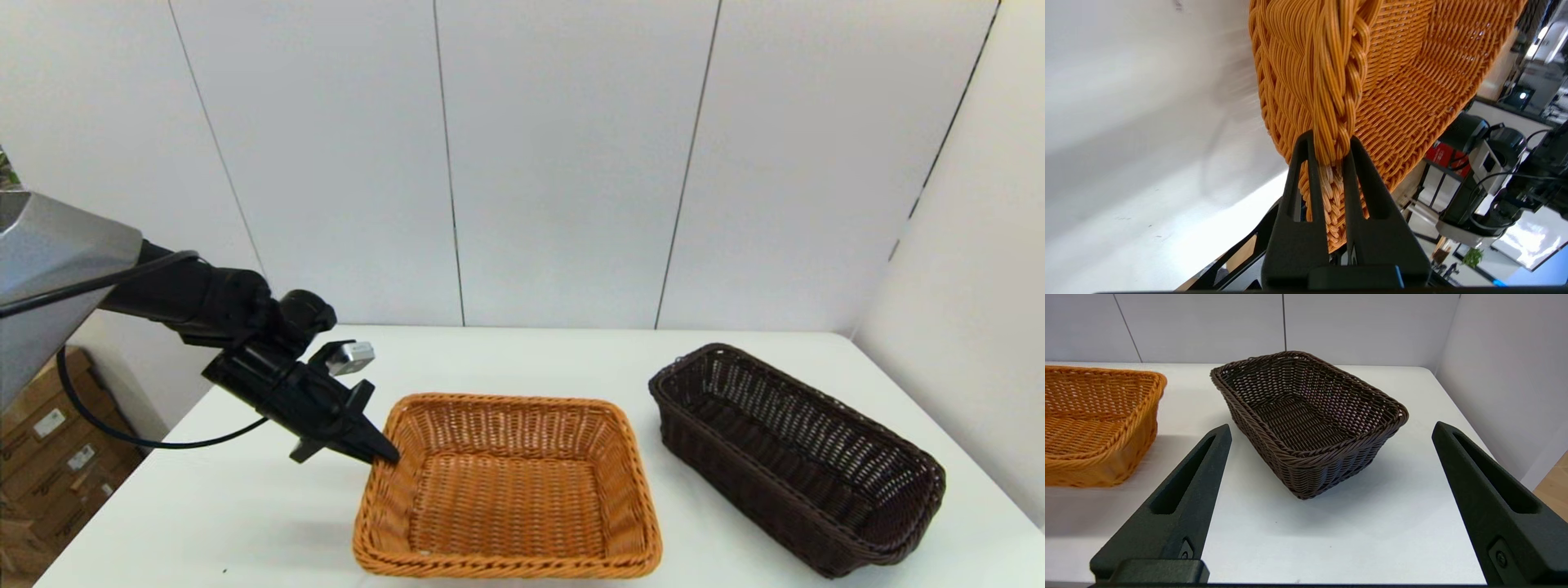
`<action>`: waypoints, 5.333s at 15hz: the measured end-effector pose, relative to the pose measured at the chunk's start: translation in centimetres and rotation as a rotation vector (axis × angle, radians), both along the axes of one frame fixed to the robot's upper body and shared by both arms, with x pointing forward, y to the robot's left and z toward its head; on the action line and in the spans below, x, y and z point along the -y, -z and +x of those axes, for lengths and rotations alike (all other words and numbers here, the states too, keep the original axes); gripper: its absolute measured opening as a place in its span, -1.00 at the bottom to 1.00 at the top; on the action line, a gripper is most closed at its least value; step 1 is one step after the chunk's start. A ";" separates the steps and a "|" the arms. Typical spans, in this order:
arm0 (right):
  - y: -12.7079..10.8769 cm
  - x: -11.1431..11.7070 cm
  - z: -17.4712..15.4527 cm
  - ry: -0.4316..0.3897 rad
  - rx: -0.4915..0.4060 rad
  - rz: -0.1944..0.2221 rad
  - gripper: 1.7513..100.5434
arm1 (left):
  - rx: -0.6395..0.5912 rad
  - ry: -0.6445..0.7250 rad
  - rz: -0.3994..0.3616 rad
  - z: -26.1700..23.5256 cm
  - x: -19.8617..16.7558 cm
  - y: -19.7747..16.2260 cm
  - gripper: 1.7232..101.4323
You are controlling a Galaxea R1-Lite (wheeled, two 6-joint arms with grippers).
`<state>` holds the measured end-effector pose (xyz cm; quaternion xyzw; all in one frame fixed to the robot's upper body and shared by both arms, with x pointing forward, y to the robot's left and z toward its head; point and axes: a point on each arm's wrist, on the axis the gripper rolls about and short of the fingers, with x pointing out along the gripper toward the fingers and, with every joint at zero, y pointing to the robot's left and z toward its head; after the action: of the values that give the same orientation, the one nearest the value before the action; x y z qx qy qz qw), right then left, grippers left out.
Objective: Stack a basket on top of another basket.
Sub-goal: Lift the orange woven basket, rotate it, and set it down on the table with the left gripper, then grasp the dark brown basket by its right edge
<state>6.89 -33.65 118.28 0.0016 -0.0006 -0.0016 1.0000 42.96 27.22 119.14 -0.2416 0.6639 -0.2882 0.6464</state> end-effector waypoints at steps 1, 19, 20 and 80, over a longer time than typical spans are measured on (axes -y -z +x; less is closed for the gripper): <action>0.0 0.0 0.0 0.000 0.000 0.000 0.94 | 0.000 0.001 -0.001 0.0 0.1 0.0 -0.82; 0.0 0.0 0.0 0.001 0.000 0.000 0.94 | -0.014 0.004 0.003 0.2 0.2 0.6 -0.82; 0.0 0.0 0.0 0.001 0.000 0.000 0.94 | -0.014 0.004 0.003 0.2 0.2 0.6 -0.82; 0.0 0.0 0.0 0.001 0.000 0.000 0.94 | 1.512 -0.600 0.686 -36.8 -6.1 -7.7 0.93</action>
<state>6.89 -33.65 118.26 0.0016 -0.0004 -0.0023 1.0000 6.20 33.36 126.85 0.0569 0.0168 0.0262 0.9979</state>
